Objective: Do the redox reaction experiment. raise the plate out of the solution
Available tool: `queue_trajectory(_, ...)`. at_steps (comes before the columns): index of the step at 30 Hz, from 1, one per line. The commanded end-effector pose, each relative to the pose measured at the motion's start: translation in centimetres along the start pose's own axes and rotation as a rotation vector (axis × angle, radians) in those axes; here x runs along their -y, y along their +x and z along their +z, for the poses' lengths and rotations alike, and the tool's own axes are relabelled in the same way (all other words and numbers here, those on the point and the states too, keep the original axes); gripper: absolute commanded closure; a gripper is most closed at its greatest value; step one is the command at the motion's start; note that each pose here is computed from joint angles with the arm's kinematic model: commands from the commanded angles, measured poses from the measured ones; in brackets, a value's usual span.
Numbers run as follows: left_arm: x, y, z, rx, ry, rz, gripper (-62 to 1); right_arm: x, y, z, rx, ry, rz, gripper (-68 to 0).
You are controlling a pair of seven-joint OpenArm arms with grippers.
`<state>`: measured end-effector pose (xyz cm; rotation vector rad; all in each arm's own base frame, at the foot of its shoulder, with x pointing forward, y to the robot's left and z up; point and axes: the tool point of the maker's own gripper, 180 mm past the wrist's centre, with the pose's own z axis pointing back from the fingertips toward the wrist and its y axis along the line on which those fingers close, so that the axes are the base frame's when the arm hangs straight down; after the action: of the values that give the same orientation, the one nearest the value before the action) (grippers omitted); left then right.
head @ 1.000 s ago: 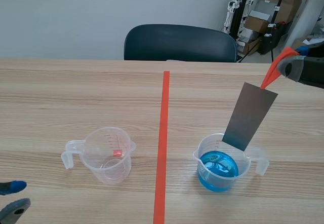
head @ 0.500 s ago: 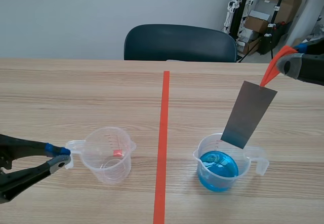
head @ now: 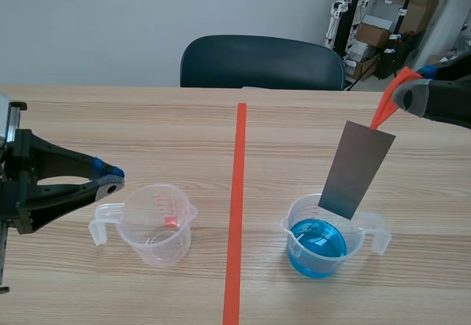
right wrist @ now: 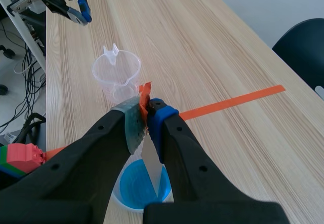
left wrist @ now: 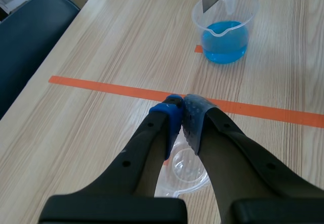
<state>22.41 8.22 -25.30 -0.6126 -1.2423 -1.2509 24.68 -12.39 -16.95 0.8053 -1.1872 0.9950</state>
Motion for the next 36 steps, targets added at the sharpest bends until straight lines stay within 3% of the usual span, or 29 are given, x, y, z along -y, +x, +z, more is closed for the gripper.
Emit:
queue_trajectory(1,0.1,0.9,-0.7,0.029,-0.012,0.007,-3.8,0.3,1.3,0.1,0.022,0.001,0.006,0.2)
queue_trajectory(6,0.4,1.6,-2.2,0.042,-0.054,0.002,-3.8,0.6,1.3,0.0,0.017,-0.012,-0.025,0.2)
queue_trajectory(10,0.5,2.0,-3.0,0.045,-0.085,-0.021,-3.8,0.1,1.5,-0.3,0.010,0.004,-0.014,0.2)
queue_trajectory(16,-0.5,2.1,-4.1,0.011,-0.077,-0.043,-3.8,-0.9,1.8,-0.9,0.004,0.038,-0.005,0.2)
queue_trajectory(23,-0.3,1.9,-6.0,-0.029,-0.094,-0.053,-3.8,-1.4,2.1,-1.2,0.005,0.048,-0.022,0.2)
queue_trajectory(36,0.0,3.3,-9.0,-0.017,-0.114,-0.079,-3.8,-1.4,5.1,-0.6,0.002,0.059,-0.013,0.2)
